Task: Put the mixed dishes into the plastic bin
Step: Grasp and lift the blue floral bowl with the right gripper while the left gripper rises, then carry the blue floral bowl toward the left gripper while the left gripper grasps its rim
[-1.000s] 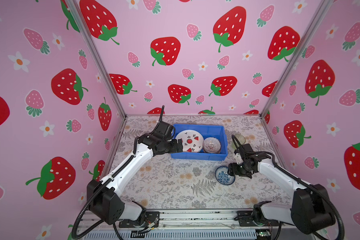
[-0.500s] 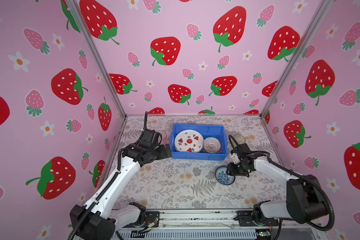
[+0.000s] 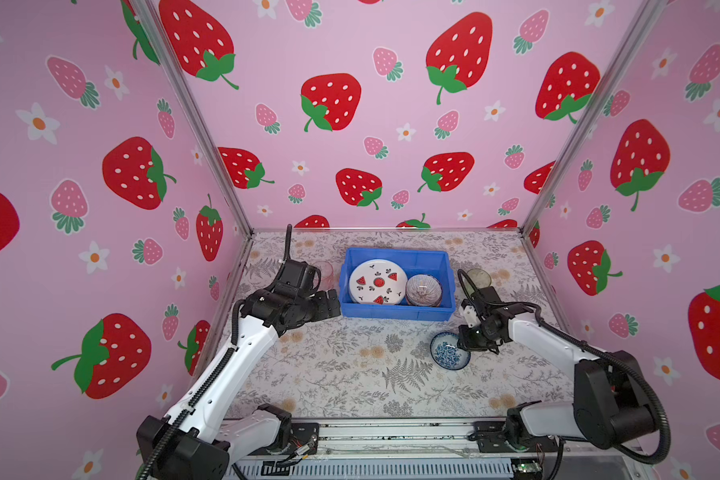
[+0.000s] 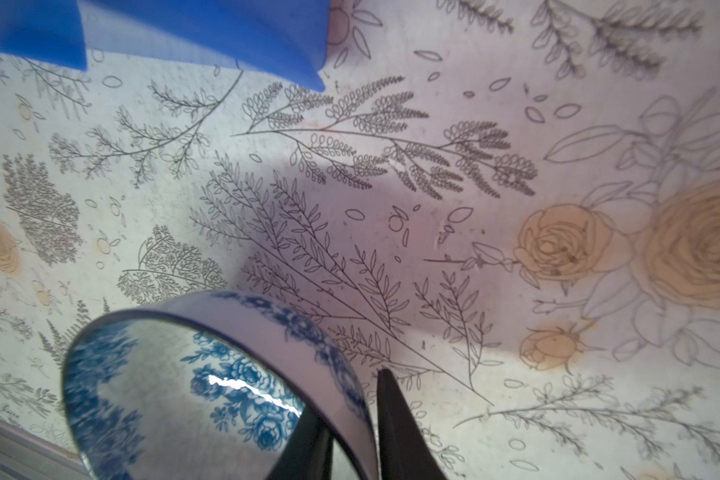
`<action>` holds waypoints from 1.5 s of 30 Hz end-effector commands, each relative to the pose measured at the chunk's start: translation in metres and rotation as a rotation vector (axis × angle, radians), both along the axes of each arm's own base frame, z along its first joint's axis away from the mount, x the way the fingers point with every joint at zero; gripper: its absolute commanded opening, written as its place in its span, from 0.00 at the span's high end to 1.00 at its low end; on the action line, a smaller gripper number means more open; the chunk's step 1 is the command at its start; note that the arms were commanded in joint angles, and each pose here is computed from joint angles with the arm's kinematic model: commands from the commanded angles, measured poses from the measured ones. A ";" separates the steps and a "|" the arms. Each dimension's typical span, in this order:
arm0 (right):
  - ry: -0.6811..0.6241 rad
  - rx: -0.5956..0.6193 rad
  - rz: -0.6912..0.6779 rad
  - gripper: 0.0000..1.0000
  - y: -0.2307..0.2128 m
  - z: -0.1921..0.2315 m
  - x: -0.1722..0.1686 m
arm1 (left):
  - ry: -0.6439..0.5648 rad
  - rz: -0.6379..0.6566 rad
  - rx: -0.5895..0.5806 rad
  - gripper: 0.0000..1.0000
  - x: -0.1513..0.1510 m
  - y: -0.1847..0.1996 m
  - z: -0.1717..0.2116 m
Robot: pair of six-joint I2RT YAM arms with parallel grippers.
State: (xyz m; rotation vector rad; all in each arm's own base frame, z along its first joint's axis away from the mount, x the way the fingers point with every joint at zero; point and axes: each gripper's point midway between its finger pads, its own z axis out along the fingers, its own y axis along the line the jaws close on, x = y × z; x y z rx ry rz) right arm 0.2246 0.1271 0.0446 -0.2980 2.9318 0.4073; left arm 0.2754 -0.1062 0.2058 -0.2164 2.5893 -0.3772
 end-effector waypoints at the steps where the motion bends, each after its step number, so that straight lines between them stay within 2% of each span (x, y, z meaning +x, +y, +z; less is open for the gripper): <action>1: -0.004 -0.009 -0.006 0.83 -0.006 0.003 -0.007 | 0.009 0.001 -0.006 0.01 0.002 -0.001 0.001; 6: -0.018 -0.020 -0.021 0.89 -0.010 0.012 -0.009 | 0.008 -0.009 -0.061 0.00 0.011 -0.014 0.000; 13: -0.048 -0.017 -0.052 0.94 -0.015 0.028 -0.016 | 0.010 -0.073 -0.028 0.01 0.029 -0.042 0.000; 22: -0.091 0.004 -0.106 0.95 -0.021 0.048 -0.024 | 0.041 -0.271 -0.042 0.02 0.040 -0.135 -0.009; 32: -0.140 0.010 -0.146 0.95 -0.025 0.071 -0.024 | 0.084 -0.495 -0.076 0.03 0.035 -0.240 -0.019; 38: -0.180 0.009 -0.172 0.95 -0.028 0.085 -0.019 | 0.121 -0.612 -0.118 0.05 0.019 -0.290 -0.021; 45: -0.195 0.003 -0.189 0.95 -0.030 0.089 -0.016 | 0.167 -0.692 -0.127 0.13 0.006 -0.322 -0.033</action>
